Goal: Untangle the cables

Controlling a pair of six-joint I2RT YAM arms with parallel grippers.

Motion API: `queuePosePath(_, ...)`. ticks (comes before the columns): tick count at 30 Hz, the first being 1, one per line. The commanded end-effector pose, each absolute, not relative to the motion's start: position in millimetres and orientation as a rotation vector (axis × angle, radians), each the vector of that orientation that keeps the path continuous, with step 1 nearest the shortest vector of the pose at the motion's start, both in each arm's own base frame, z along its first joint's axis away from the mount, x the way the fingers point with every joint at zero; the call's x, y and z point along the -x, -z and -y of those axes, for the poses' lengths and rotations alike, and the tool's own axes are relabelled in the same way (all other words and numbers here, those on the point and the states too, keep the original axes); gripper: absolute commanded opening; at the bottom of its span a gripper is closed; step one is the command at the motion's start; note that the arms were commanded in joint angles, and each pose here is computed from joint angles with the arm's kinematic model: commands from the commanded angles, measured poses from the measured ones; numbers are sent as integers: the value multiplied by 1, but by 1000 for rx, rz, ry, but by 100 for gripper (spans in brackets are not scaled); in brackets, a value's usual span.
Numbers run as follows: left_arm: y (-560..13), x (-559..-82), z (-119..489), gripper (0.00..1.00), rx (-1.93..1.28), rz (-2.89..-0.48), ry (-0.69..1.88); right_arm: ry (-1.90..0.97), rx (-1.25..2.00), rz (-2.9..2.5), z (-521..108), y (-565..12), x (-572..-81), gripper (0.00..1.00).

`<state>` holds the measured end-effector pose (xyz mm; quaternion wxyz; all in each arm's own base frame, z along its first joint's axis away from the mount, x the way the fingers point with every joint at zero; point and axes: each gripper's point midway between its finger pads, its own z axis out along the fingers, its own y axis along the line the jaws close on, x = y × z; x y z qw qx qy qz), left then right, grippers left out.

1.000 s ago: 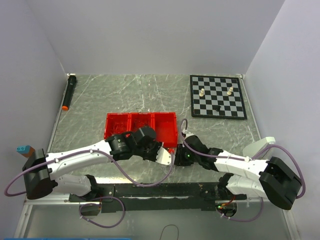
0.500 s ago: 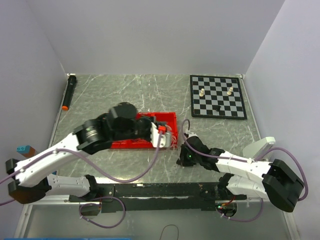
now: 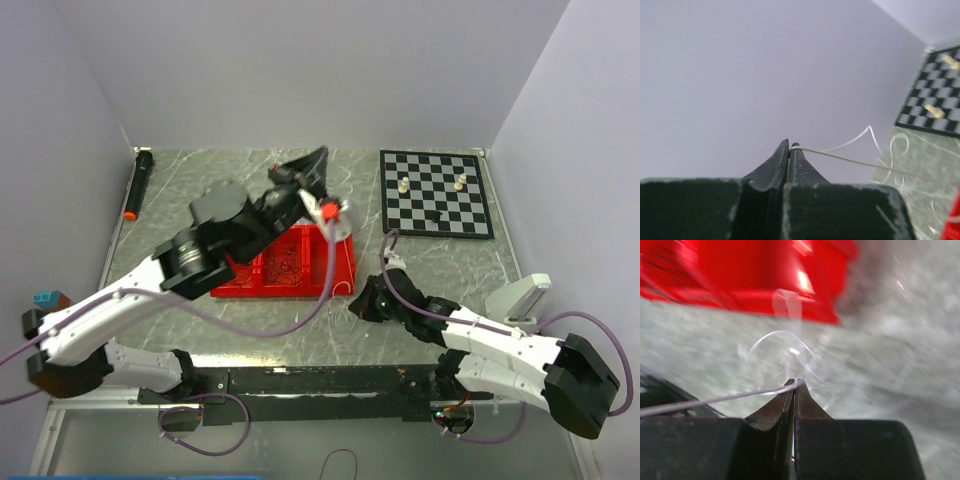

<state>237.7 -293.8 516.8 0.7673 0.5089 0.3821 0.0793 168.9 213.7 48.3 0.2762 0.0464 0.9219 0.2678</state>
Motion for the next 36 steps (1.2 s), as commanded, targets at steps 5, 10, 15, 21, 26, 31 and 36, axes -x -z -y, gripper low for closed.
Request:
queuePosePath(5, -732, -201, 149, 1, -259, -657, -131, -442, -171, -2679, -169, 2, -133, 5)
queuePosePath(10, -753, -190, 144, 1, -257, -605, -88, -442, -151, -2689, -169, 6, -126, 40)
queuePosePath(15, -734, -181, 166, 6, -405, -581, -39, -485, -95, -2628, -174, -9, -129, 50)
queuePosePath(21, -703, -180, 200, 13, -603, -629, 32, -673, -28, -2379, -193, -77, -153, 54)
queuePosePath(26, -654, -178, 236, 22, -836, -700, 109, -747, 104, -2111, -204, -167, -176, 66)
queuePosePath(31, -600, -172, 263, 28, -1024, -773, 196, -824, 265, -1860, -220, -249, -185, 81)
queuePosePath(36, -557, -163, 280, 28, -1164, -800, 255, -884, 330, -1668, -228, -307, -185, 87)
